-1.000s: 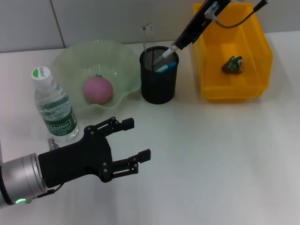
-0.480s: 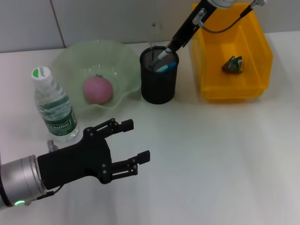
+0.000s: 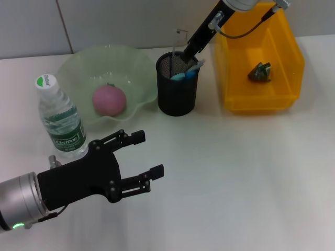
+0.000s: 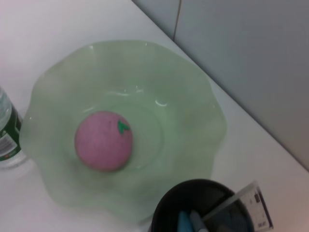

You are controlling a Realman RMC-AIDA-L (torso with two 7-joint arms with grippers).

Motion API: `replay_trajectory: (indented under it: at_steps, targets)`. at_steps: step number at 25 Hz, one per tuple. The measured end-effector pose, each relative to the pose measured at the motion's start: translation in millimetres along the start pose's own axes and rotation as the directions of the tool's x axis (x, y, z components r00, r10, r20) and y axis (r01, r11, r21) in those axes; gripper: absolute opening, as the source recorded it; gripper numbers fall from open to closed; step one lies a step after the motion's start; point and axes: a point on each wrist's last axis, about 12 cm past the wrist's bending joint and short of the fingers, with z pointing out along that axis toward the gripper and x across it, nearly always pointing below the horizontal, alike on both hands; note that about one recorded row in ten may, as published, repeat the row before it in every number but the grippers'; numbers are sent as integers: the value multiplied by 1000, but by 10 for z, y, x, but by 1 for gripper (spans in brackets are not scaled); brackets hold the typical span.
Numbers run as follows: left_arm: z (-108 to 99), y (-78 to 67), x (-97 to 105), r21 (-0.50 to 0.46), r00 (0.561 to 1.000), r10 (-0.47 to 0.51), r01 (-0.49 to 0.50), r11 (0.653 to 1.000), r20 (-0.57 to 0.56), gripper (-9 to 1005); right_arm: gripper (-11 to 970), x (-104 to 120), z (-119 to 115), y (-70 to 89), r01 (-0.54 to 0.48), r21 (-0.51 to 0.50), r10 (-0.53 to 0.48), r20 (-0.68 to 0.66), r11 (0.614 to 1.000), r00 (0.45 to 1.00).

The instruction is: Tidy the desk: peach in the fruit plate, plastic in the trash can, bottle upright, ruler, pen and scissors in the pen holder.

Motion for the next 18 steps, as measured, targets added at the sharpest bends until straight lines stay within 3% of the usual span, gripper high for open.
replay_trajectory:
  at_steps: [4,9,18]
  targets:
    - [-5,-1,-1,-1,1000,-1,1,1000,2,832,419,25,-59,-11,-10,33,8,69,999,998]
    - [-10,-2,1,-2,1000,-2,2,1000,3,833,630,140,-150,-44,-57,35,48,212,998,976]
    - [-6,-8,-4,3,1000,-1,1,1000,7,834,634,428,-239,-206,-203,-56,208,410,978,888]
